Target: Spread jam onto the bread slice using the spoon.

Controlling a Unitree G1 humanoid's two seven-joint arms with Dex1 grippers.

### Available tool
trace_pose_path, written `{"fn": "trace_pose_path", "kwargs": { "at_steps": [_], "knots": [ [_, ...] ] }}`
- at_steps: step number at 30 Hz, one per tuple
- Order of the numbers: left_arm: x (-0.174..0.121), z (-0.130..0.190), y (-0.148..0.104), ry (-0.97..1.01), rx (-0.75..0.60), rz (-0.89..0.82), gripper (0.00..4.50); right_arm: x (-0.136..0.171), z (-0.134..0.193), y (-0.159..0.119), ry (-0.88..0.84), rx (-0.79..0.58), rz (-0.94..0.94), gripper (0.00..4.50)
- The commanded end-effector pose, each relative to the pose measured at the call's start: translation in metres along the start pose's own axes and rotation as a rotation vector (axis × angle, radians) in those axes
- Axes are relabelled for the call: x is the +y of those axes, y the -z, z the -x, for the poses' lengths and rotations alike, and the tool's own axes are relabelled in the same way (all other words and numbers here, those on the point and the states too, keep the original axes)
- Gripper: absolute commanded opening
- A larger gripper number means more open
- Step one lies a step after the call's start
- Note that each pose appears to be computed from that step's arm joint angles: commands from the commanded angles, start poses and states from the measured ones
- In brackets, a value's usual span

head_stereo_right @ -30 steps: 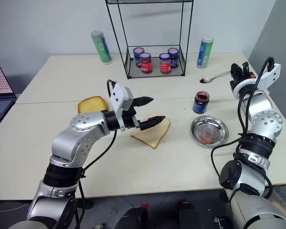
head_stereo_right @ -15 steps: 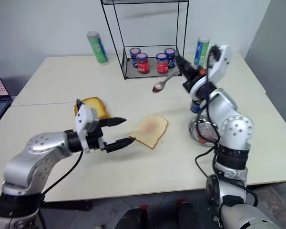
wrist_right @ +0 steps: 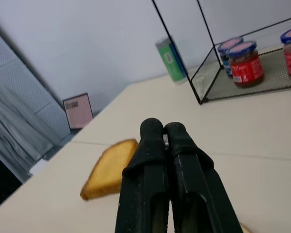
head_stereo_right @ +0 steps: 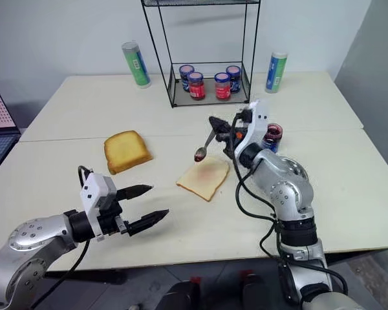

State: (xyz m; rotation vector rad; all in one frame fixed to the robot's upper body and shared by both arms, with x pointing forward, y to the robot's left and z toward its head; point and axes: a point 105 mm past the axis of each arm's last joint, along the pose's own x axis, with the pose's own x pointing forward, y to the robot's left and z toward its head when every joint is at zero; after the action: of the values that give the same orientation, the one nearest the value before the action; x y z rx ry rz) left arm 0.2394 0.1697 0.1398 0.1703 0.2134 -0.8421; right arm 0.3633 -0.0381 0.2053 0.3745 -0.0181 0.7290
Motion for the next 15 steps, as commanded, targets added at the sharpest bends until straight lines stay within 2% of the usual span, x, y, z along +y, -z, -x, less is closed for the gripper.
{"fn": "trace_pose_path", "kwargs": {
  "at_steps": [1, 15],
  "knots": [
    [-0.0015, 0.0025, -0.0104, -0.029, -0.039, -0.051, 4.5, 0.0037, 0.0, -0.0087, -0.034, -0.043, 0.05, 0.08],
    [-0.001, -0.0041, -0.0137, -0.024, -0.053, -0.058, 4.5, -0.0034, 0.001, -0.0086, -0.015, -0.043, 0.066, 0.08]
  ]
}}
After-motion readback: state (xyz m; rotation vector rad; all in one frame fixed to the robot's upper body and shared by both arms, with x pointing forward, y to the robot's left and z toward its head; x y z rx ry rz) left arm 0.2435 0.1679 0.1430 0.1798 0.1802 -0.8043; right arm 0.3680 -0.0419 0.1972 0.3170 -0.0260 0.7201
